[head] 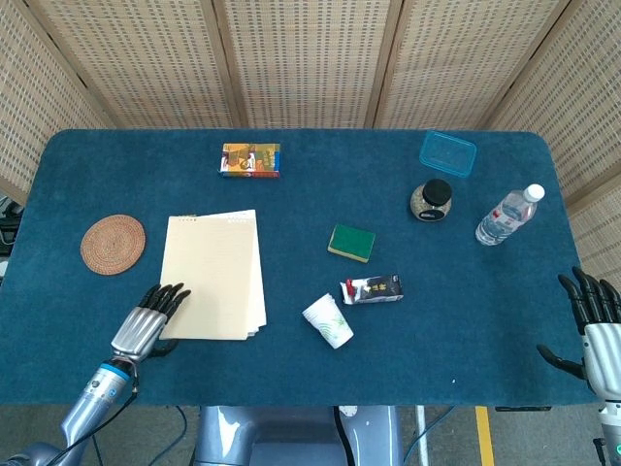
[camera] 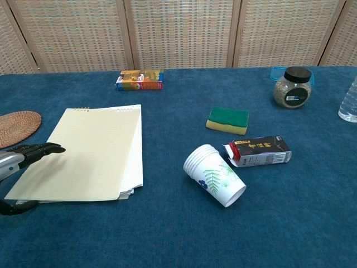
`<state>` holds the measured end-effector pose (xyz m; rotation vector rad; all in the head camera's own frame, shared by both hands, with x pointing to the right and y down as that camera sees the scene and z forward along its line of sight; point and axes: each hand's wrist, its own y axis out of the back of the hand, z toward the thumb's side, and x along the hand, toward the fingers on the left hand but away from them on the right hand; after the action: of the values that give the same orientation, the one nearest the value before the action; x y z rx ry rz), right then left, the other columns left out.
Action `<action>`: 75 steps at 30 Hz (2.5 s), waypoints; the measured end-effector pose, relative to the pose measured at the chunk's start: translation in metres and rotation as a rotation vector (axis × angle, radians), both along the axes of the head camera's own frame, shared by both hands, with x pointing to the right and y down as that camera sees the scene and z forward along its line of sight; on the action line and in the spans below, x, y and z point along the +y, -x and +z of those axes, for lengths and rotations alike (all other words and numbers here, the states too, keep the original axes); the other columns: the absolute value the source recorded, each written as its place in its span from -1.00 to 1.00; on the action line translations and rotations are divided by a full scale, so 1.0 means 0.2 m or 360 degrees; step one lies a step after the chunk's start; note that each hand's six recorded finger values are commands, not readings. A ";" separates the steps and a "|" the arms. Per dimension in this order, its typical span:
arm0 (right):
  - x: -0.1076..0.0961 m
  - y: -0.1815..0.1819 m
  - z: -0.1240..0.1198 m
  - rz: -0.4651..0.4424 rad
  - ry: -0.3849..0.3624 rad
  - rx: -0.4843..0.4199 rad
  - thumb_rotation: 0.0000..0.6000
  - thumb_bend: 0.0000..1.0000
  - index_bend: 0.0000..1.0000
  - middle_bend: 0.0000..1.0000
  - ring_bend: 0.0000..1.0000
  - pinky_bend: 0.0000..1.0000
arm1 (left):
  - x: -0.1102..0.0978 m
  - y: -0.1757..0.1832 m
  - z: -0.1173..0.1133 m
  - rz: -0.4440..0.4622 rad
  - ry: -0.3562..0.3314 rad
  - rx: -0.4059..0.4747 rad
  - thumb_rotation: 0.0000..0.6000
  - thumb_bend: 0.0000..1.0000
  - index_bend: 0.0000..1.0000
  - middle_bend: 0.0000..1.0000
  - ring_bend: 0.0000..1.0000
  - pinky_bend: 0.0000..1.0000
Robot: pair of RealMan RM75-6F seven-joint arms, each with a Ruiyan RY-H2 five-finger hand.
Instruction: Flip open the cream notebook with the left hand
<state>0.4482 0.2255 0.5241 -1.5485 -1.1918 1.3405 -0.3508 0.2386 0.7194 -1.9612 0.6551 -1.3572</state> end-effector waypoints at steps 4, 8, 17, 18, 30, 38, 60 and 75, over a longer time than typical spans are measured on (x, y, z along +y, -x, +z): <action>0.00 0.00 0.00 0.0000 -0.0001 -0.0006 1.00 -1.00 -1.00 -1.00 -1.00 -1.00 | -0.01 0.00 0.00 -0.0010 -0.0010 0.0005 1.00 -0.07 -1.00 -1.00 -1.00 -1.00; 0.00 0.00 0.00 -0.0001 -0.0002 -0.0007 1.00 -1.00 -1.00 -1.00 -1.00 -1.00 | -0.03 0.00 -0.01 -0.0024 -0.0017 0.0010 1.00 -0.07 -1.00 -1.00 -1.00 -1.00; 0.00 0.00 0.00 0.0000 0.0004 -0.0003 1.00 -1.00 -1.00 -1.00 -1.00 -1.00 | -0.08 -0.01 -0.01 -0.0042 -0.0039 0.0031 1.00 -0.07 -1.00 -1.00 -1.00 -1.00; 0.00 0.00 0.01 0.0001 0.0005 -0.0002 1.00 -1.00 -1.00 -1.00 -1.00 -1.00 | -0.10 -0.02 -0.01 -0.0045 -0.0045 0.0036 1.00 -0.07 -1.00 -1.00 -1.00 -1.00; 0.00 0.00 0.02 0.0000 0.0015 0.0022 1.00 -1.00 -1.00 -1.00 -1.00 -1.00 | -0.14 -0.05 0.06 -0.0077 0.0002 0.0016 1.00 -0.07 -1.00 -1.00 -1.00 -1.00; 0.00 0.00 0.03 0.0006 0.0020 0.0022 1.00 -1.00 -1.00 -1.00 -1.00 -1.00 | -0.21 -0.07 0.05 -0.0087 -0.0023 0.0027 1.00 -0.07 -1.00 -1.00 -1.00 -1.00; -0.01 -0.01 0.03 0.0016 0.0023 0.0016 1.00 -1.00 -1.00 -1.00 -1.00 -1.00 | -0.27 -0.15 0.01 0.0047 -0.0123 0.0039 1.00 0.03 0.47 0.13 -0.14 -0.31; 0.00 0.01 0.04 0.0000 0.0032 0.0025 1.00 -1.00 -1.00 -1.00 -1.00 -1.00 | -0.14 -0.12 -0.17 0.0405 -0.0198 0.0140 1.00 0.05 0.57 0.19 -0.09 -0.26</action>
<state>0.4470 0.2257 0.5323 -1.5492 -1.1715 1.3662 -0.3274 0.2114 0.6847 -1.9375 0.4977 -1.0569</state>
